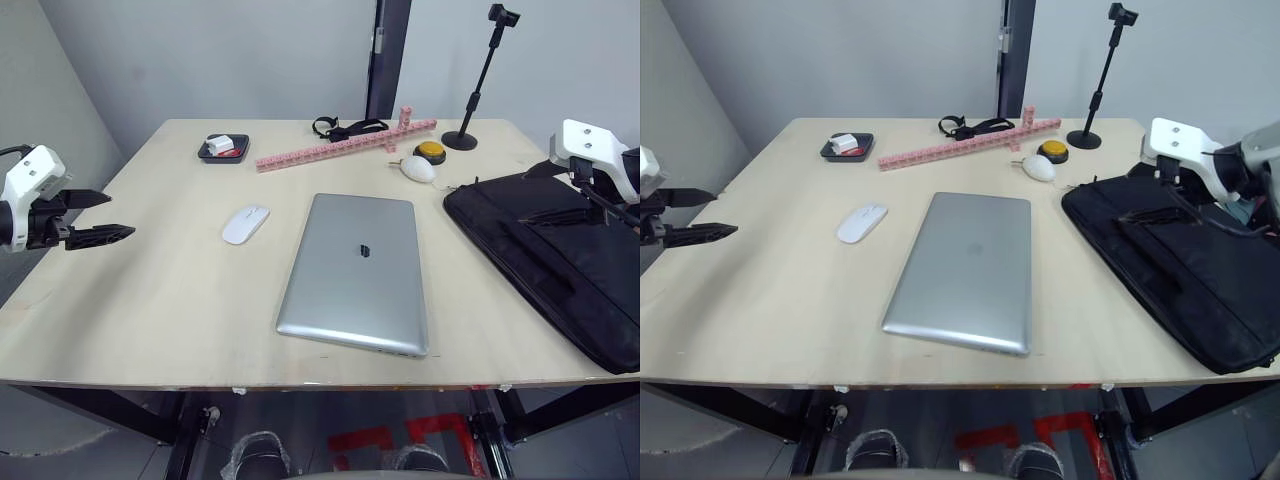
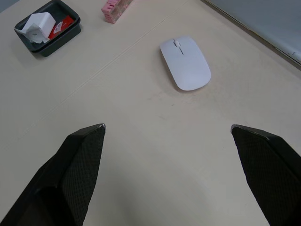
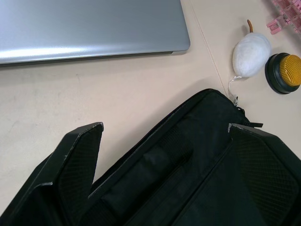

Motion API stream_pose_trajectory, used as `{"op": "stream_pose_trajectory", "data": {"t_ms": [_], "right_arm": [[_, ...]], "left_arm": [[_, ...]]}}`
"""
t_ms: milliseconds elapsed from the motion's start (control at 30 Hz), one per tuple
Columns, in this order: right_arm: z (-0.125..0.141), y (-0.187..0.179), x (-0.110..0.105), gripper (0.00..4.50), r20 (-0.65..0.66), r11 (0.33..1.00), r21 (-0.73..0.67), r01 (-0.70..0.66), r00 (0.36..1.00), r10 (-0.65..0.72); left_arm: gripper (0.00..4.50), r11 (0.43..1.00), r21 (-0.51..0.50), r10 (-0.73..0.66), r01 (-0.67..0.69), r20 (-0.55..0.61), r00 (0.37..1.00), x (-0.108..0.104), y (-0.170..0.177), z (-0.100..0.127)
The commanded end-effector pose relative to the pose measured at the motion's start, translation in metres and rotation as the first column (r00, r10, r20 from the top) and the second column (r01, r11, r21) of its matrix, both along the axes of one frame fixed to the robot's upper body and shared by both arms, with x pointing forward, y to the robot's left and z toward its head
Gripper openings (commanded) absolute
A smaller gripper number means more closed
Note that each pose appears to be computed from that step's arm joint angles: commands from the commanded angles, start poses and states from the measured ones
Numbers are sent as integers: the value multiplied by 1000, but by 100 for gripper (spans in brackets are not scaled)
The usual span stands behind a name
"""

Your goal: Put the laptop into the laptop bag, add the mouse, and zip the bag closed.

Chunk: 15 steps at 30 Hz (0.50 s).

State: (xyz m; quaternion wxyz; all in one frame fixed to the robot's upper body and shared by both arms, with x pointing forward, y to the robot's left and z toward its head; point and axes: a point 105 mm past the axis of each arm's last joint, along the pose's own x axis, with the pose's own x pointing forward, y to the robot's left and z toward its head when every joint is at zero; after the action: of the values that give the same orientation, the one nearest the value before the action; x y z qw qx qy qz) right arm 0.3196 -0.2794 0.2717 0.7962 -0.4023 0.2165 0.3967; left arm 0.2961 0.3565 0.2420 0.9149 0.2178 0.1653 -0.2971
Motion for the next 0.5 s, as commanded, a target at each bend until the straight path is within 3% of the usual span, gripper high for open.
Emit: {"op": "stream_pose_trajectory", "data": {"t_ms": [33, 500], "right_arm": [[10, 3, -7, 450, 27, 1000, 4, -14, 1000, 14], [8, 11, -3, 450, 29, 999, 20, -26, 999, 25]], "left_arm": [[447, 999, 35, 5, -6, 40, 999, -1, 2, 14], [447, 999, 34, 0, -1, 40, 999, 2, 1, 22]]}}
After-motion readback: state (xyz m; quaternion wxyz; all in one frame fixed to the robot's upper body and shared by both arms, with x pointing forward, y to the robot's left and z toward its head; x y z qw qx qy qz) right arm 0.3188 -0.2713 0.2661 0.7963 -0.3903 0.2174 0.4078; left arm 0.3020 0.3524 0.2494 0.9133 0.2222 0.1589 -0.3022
